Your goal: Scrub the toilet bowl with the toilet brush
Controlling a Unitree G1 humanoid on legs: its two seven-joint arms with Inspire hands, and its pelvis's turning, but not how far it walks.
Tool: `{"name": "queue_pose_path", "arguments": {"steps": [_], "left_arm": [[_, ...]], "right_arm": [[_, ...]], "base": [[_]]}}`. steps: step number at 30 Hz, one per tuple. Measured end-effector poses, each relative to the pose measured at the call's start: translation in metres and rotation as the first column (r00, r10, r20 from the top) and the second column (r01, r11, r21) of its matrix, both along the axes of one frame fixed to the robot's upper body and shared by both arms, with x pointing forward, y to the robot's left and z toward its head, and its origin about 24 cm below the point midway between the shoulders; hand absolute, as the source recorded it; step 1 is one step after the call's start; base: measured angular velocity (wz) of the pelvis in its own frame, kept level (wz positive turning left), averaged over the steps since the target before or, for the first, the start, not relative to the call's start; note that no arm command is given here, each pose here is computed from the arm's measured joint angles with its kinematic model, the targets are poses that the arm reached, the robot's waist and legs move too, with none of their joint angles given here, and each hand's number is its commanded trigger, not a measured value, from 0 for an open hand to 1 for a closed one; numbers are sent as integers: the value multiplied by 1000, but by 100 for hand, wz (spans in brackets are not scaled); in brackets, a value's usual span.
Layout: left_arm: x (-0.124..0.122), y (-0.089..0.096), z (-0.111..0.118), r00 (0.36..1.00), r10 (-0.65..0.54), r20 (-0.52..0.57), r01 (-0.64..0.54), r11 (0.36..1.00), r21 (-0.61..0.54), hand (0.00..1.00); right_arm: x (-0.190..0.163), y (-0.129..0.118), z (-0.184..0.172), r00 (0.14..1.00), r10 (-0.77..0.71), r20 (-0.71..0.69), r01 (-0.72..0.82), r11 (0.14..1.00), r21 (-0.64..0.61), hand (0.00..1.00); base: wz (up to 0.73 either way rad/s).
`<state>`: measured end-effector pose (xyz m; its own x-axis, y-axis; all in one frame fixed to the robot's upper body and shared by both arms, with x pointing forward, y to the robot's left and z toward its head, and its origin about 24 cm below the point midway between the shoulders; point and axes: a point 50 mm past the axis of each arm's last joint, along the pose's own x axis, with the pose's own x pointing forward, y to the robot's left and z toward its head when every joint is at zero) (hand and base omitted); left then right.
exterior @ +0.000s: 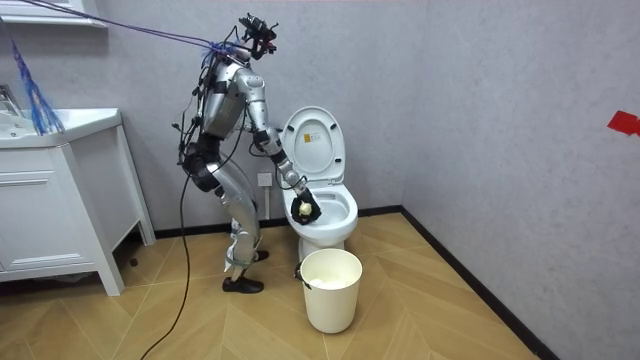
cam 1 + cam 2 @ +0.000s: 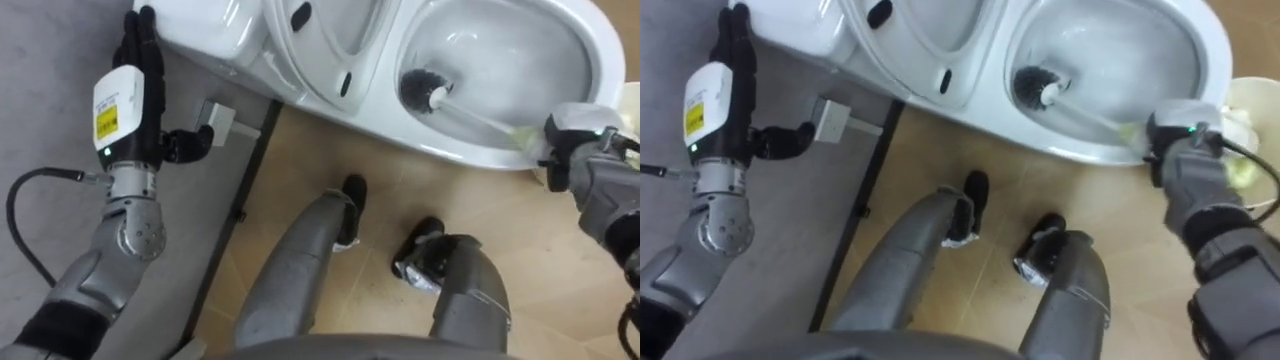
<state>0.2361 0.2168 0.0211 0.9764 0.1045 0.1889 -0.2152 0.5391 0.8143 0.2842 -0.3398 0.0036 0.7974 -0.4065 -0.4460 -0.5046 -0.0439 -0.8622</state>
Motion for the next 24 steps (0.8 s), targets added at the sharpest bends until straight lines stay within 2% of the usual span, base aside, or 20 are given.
{"name": "queue_pose_path", "arguments": {"steps": [1,3,5,8,11,14,18,24], "left_arm": [[1,-1,1,1000,-7,5,7,1000,5,0],[2,-5,7,999,-35,27,34,999,24,0],[2,-7,11,998,-42,39,41,999,29,0],[3,-8,10,998,-43,35,42,999,31,0],[6,-9,6,999,-51,17,50,998,39,0],[2,-15,-10,997,-56,-54,58,998,26,0],[-19,-25,-35,984,-63,-167,61,998,-16,0],[-33,-22,-46,971,-49,-232,36,998,-59,0]], "right_arm": [[2,-5,6,1000,-5,8,5,1000,-20,100],[7,-29,34,999,-9,37,14,987,-162,100],[8,-40,49,998,-3,63,18,972,-236,100],[6,-41,49,998,52,38,-37,946,-323,100],[-5,-35,31,990,134,-53,-144,903,-404,100],[-20,-18,0,979,184,-90,-205,904,-376,100],[-30,6,-28,989,141,-43,-147,941,-305,100],[-38,40,-54,998,67,6,-66,990,-121,100]], "base": [[0],[7],[0],[5],[1],[0],[-1],[0]]}}
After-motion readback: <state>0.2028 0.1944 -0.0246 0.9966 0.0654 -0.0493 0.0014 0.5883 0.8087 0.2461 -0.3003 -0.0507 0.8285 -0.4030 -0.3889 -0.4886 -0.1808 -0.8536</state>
